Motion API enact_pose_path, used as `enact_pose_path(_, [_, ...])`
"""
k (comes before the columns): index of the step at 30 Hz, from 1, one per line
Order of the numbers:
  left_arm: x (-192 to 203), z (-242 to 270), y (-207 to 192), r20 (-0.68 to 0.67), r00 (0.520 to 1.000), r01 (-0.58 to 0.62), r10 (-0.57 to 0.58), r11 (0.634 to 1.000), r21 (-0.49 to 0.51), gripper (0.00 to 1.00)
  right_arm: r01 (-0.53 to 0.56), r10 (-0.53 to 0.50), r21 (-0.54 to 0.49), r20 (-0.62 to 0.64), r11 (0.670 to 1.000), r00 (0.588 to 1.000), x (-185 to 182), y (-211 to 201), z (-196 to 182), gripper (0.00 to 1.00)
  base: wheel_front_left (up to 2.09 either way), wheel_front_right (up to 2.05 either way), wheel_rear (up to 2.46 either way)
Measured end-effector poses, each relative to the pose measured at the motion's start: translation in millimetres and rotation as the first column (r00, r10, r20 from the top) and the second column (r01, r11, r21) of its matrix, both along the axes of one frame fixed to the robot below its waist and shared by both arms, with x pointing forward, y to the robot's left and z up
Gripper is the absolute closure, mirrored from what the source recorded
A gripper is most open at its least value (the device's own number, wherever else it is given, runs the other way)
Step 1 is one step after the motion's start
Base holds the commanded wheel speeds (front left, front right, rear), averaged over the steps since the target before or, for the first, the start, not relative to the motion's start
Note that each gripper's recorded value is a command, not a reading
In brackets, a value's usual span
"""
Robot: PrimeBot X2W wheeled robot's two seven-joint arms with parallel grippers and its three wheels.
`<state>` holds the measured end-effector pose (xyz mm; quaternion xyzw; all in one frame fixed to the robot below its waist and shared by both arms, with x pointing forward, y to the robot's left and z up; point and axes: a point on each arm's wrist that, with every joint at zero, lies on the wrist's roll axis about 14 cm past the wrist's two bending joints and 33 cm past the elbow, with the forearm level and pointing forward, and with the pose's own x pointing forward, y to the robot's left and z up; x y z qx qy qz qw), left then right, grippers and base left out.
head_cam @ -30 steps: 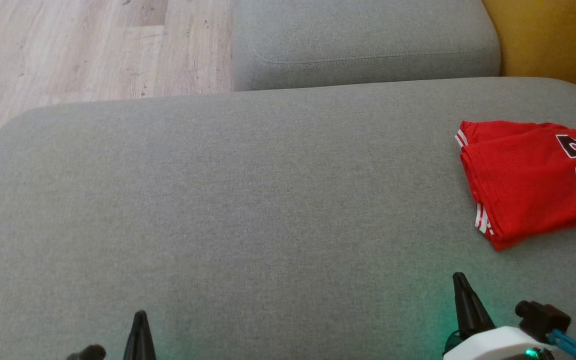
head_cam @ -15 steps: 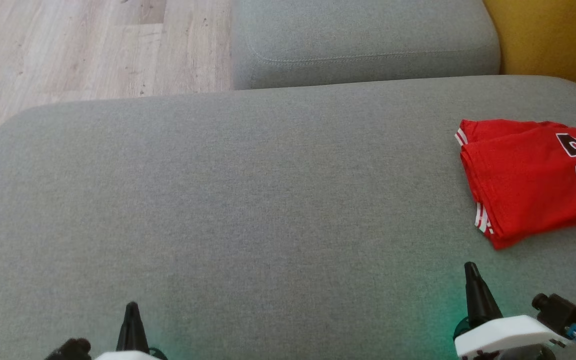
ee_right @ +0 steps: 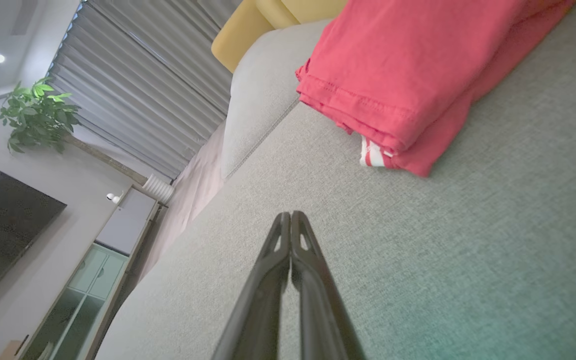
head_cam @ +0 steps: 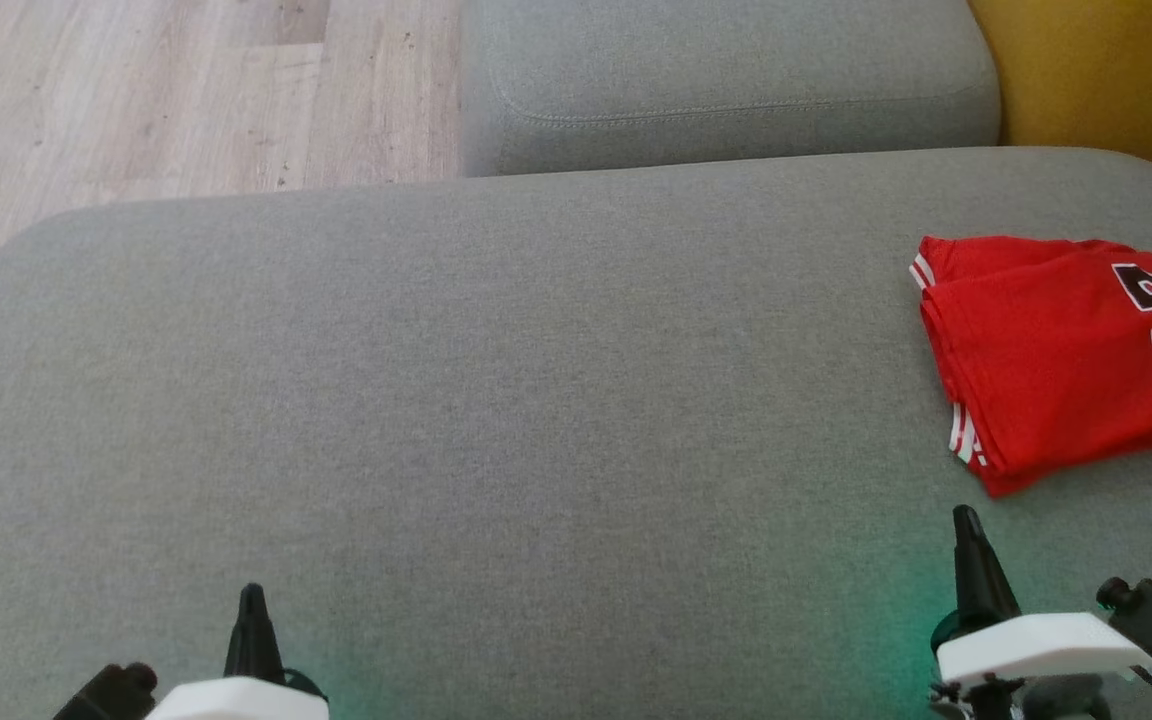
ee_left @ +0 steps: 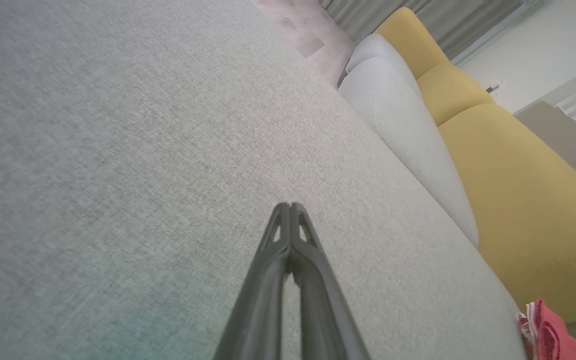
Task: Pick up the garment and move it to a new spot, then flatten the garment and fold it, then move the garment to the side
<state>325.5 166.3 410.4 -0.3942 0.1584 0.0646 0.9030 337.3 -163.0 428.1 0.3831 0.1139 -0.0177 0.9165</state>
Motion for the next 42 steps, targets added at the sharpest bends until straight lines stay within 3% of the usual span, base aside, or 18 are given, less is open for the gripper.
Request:
enact_pose_path(17, [11, 11, 4, 0.024, 0.998, -0.046, 0.051, 0.984, -0.171, 1.0, 0.064, -0.065, 0.173, 0.002, 0.983, 0.998, 9, -10, 9, 1.0, 0.0, 0.0, 0.0])
enact_pose_path(42, [29, 32, 13, 0.069, 0.989, -0.087, 0.129, 0.899, -0.43, 1.0, 0.134, -0.151, 0.443, 0.003, 0.887, 0.989, 22, -25, 24, 1.0, 0.0, 0.0, 0.0])
